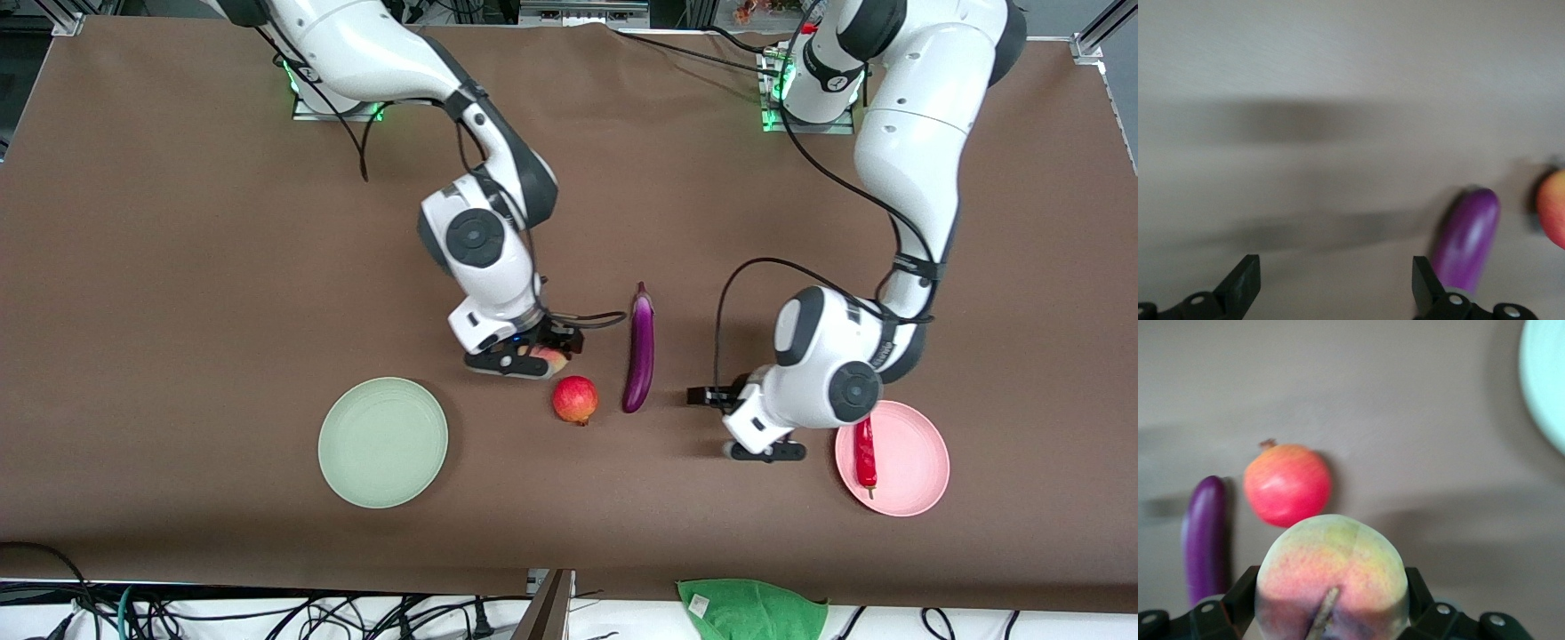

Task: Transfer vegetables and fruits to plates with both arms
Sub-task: 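Place the peach on the green plate while the left gripper grasps the eggplant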

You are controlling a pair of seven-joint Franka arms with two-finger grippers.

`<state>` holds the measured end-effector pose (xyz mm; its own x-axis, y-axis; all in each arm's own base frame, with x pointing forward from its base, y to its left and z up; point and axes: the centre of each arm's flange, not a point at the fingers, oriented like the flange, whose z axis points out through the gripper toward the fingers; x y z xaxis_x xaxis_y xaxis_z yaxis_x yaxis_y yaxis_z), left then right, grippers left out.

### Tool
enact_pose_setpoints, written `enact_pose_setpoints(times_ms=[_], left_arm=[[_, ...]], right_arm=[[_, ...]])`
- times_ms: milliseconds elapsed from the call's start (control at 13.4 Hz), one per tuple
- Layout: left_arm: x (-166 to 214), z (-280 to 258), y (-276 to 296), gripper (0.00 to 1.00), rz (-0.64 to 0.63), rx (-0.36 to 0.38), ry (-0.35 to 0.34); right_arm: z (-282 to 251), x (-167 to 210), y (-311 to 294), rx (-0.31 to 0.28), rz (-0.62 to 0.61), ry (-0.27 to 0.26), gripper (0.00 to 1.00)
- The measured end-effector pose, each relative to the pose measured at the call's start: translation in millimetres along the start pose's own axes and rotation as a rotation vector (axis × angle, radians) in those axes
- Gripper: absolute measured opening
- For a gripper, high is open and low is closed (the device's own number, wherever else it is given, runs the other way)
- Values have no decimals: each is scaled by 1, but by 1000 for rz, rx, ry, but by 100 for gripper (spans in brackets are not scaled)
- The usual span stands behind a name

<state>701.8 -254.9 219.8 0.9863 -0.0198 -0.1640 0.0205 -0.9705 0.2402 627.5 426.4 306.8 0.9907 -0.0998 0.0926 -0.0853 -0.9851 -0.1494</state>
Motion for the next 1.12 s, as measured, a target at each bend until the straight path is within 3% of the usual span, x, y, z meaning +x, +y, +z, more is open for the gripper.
enact_pose_setpoints(times_ms=[372,596,745,1043,1117], left_arm=[[-41,35,91,100,46,31,-27],[-60,58,104,100,129,141,-32],[-68,67,108,100,161,170,-20],[-79,88,105,98,175,159,24],[-80,90,105,90,173,159,25]], right_arm=[[-15,80,135,-47,-198,-56,90],[-17,104,195,-55,-299,-86,90],[-15,107,209,-56,-321,-100,90],[-13,100,201,-51,-335,-128,99],[-13,100,199,-50,-337,-128,99]])
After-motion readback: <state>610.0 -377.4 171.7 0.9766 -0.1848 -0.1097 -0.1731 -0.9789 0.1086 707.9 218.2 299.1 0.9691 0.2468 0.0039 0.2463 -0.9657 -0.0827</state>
